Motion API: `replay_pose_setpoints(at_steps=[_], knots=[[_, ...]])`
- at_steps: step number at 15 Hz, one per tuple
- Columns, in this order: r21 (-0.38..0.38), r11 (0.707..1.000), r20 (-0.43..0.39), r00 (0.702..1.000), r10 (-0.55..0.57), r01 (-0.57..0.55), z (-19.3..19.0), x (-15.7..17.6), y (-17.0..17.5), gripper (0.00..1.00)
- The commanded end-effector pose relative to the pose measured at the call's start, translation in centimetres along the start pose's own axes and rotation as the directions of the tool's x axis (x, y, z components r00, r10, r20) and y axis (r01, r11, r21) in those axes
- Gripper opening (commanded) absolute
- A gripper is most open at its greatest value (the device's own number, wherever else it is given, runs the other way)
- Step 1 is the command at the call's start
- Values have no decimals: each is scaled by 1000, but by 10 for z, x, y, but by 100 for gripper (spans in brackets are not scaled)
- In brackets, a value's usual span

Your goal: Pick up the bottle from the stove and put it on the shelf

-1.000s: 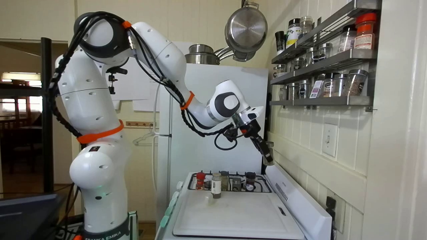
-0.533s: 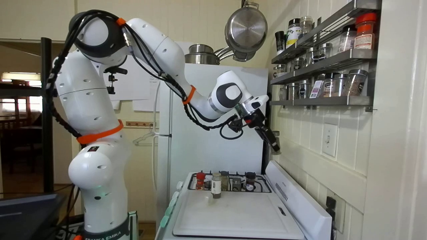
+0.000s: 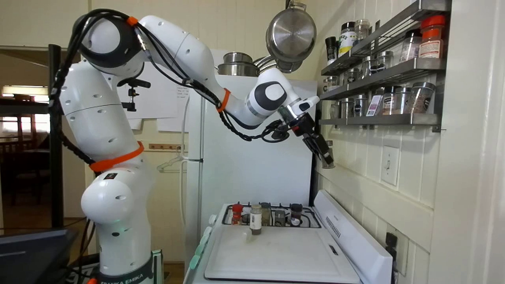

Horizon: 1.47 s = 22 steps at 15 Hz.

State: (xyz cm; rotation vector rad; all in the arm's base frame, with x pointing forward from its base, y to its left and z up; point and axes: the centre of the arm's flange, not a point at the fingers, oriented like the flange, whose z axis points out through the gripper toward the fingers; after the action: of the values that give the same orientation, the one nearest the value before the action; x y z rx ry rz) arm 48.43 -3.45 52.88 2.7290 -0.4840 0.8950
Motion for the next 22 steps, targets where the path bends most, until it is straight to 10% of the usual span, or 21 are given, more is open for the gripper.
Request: replay_pose_setpoints(at_steps=[1, 9, 10, 16, 17, 22], knots=[[-15, 1000, 5, 1000, 1, -1, -31, 12, 4, 23], [-15, 1000, -68, 998, 8, -10, -58, 34, 3, 23], [-14, 1000, -75, 997, 10, -11, -62, 37, 4, 48], [-16, 1000, -67, 998, 9, -10, -57, 36, 3, 48], [-16, 1000, -68, 998, 12, -13, -60, 38, 4, 23], [-38, 999, -102, 994, 29, -33, -79, 51, 11, 23]])
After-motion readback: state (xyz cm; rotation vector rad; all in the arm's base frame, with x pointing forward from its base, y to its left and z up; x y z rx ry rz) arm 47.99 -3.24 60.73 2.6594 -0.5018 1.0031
